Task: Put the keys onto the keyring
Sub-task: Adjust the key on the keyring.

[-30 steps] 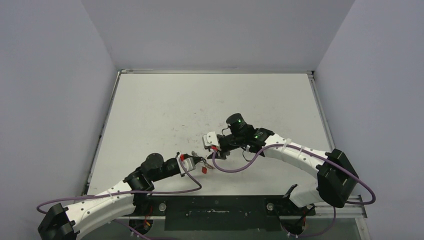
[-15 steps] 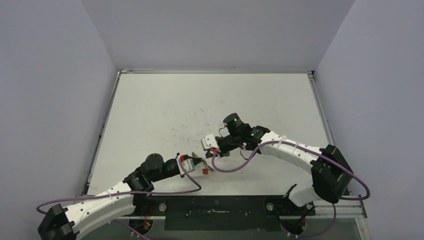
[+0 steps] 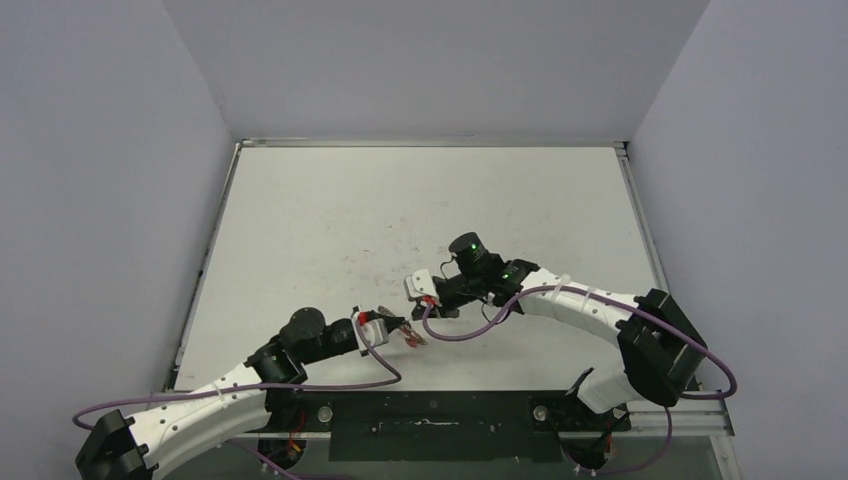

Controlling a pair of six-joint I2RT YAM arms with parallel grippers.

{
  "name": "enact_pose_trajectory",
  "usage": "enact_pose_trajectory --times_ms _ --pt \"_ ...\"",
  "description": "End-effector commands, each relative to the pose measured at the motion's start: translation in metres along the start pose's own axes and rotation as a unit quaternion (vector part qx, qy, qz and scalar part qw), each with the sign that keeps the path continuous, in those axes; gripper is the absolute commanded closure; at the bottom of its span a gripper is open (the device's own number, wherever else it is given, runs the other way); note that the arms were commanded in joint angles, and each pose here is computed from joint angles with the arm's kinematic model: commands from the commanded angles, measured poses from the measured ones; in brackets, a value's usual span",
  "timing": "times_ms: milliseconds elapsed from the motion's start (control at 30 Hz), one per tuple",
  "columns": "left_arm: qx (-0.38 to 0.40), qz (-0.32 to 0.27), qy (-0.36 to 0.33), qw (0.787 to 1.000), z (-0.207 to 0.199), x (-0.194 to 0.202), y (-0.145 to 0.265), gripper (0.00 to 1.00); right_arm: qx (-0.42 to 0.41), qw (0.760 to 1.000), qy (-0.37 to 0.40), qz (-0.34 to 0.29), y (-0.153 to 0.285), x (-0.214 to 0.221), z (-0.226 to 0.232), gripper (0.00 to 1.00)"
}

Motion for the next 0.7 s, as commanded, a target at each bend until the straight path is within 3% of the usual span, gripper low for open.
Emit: enact_pose_trajectory --times_ms 0,267,367,433,567,667 --pt "0.023 -0.078 -0.032 0.996 -0.003 -0.031 -0.002 1.00 0.043 0.999 -0.021 -0.024 -0.006 -0.005 -0.002 1.00" --pt "0.036 -0.084 -0.034 0.995 -0.006 -0.034 -0.003 1.00 0.067 0.997 -0.023 -0.038 -0.012 -0.008 -0.005 1.00" --pt "0.034 -0.081 -0.034 0.996 -0.006 -0.033 -0.003 1.00 0.096 0.995 -0.020 -0.011 -0.003 -0.008 -0.007 1.00" --pt "0.034 -0.080 -0.034 0.996 -0.006 -0.032 -0.002 1.00 0.110 0.994 -0.006 0.002 0.006 -0.010 -0.008 0.88" --pt "0.034 -0.078 -0.034 0.996 -0.006 -0.032 -0.001 1.00 0.110 0.993 0.030 0.014 0.026 -0.017 -0.003 0.52" --pt "0.035 -0.077 -0.034 0.996 -0.006 -0.032 -0.001 1.00 0.087 0.995 0.056 0.013 0.035 -0.021 0.000 0.43"
Point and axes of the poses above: each gripper's point midway between its finger pads, its own y axis back along the fingers, its own z axis along the line the jaws close on, x = y × z, the point moved 7 cm from there along y, back along the fingers, and after that the axes turned 15 degrees about y, right-handed, at the moved point
